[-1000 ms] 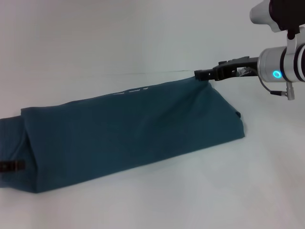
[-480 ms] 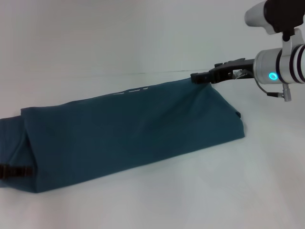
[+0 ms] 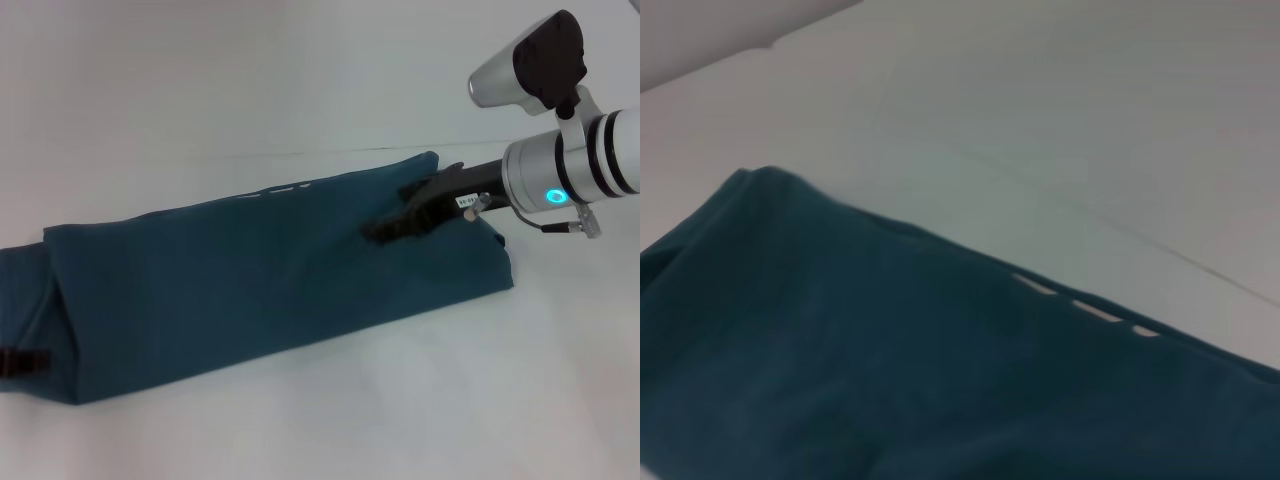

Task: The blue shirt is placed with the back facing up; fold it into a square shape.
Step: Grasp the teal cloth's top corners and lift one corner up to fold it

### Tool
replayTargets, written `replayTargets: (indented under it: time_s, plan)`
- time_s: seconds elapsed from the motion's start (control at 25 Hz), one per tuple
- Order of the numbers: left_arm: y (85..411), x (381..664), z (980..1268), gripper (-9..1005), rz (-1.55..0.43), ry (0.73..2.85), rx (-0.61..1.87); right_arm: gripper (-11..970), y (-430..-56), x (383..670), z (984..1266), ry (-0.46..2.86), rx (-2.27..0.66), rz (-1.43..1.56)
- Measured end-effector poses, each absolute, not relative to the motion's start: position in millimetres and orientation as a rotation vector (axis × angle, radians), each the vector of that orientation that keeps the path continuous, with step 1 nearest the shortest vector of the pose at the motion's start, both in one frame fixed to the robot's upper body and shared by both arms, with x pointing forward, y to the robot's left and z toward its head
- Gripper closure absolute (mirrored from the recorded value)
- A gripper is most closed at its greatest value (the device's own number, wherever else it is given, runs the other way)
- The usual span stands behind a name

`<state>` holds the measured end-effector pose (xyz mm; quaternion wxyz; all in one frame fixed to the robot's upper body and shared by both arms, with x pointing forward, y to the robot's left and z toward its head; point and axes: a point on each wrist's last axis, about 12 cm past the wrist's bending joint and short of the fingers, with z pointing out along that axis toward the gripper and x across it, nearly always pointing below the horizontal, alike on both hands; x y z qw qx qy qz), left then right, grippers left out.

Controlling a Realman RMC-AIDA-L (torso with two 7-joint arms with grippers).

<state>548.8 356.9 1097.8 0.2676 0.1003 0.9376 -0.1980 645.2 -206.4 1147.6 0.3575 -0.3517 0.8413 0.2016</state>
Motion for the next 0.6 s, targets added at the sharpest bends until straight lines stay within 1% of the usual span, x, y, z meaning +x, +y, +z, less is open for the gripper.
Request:
replayTargets:
  time_s: [0.24,0.44,0.6]
  plan:
    - [357.6,547.5,1096.8,610,-0.541,2.515,0.255,32,-208.1,641.4,1146.8,2.176,-0.936,0.529]
    - [360.2,545.6,1096.2,816,-0.554,2.5,0.22,32,-207.1,641.6,1146.4,2.172,-0.936,0.526]
    - [365.8,542.2,1095.9,912,-0.582,2.475,0.159,33,-206.5,641.5,1146.2,2.171,-0.937,0.527]
